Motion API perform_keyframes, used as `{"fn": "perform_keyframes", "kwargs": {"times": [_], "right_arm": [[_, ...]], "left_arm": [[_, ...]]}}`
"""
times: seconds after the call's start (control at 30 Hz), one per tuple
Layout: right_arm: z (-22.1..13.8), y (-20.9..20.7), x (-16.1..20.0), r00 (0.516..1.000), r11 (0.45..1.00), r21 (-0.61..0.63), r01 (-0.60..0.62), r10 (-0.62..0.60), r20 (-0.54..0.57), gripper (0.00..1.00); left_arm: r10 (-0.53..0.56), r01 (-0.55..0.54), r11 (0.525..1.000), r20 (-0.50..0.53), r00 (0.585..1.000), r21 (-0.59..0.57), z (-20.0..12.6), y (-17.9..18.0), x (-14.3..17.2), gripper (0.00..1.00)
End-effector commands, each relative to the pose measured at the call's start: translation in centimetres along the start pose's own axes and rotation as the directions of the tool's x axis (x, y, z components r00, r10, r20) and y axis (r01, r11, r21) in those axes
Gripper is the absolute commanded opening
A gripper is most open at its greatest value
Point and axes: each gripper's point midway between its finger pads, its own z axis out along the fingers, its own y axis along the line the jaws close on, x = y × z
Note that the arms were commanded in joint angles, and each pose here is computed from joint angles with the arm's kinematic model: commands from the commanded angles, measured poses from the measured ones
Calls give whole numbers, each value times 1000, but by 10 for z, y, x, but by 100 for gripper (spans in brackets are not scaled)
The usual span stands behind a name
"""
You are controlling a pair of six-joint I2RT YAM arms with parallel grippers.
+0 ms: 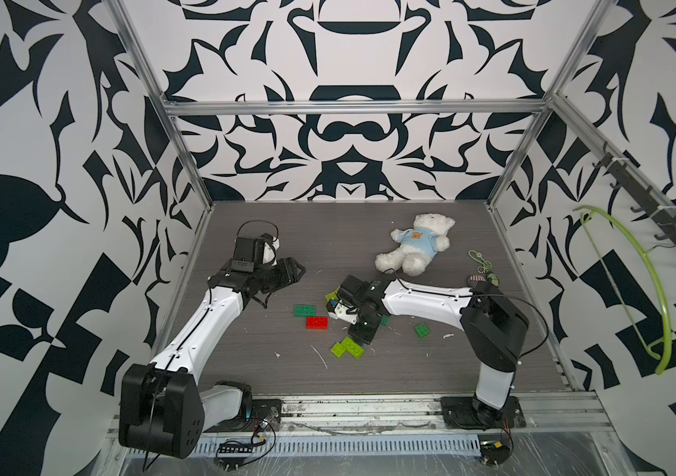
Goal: Assemble a carrot with lego
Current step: Move the lego brick at the center of the board, then place the lego brick at the center of the board.
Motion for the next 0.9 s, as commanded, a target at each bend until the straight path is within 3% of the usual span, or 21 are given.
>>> {"fn": "perform_keyframes", "kwargs": {"times": [0.0,0.2,0.4,0.67,0.77,0.87], "right_arm": [[-10,41,-19,979,979,-71,191,-185,81,27],[-13,7,30,977,977,22,214,-213,-31,29],[-13,-1,27,973,971,59,231,-232,7,32],[-4,-14,35,983,980,86,178,-173,-62,58],[-26,-19,29,994,987,117,111,-111,0,63],[-75,-34,26,972,986,87,-144,124,201,68]], "left_arm": [[10,-10,1000,-2,1000,11,1,-2,0,61],[16,-16,1000,2,1000,10,0,-2,0,61],[20,-20,1000,12,1000,9,-2,-4,-4,61],[31,-31,999,12,999,12,-4,-5,-4,61],[32,-32,999,9,999,18,-4,-7,-3,61],[31,-31,999,9,999,23,-5,-8,-3,61]]}}
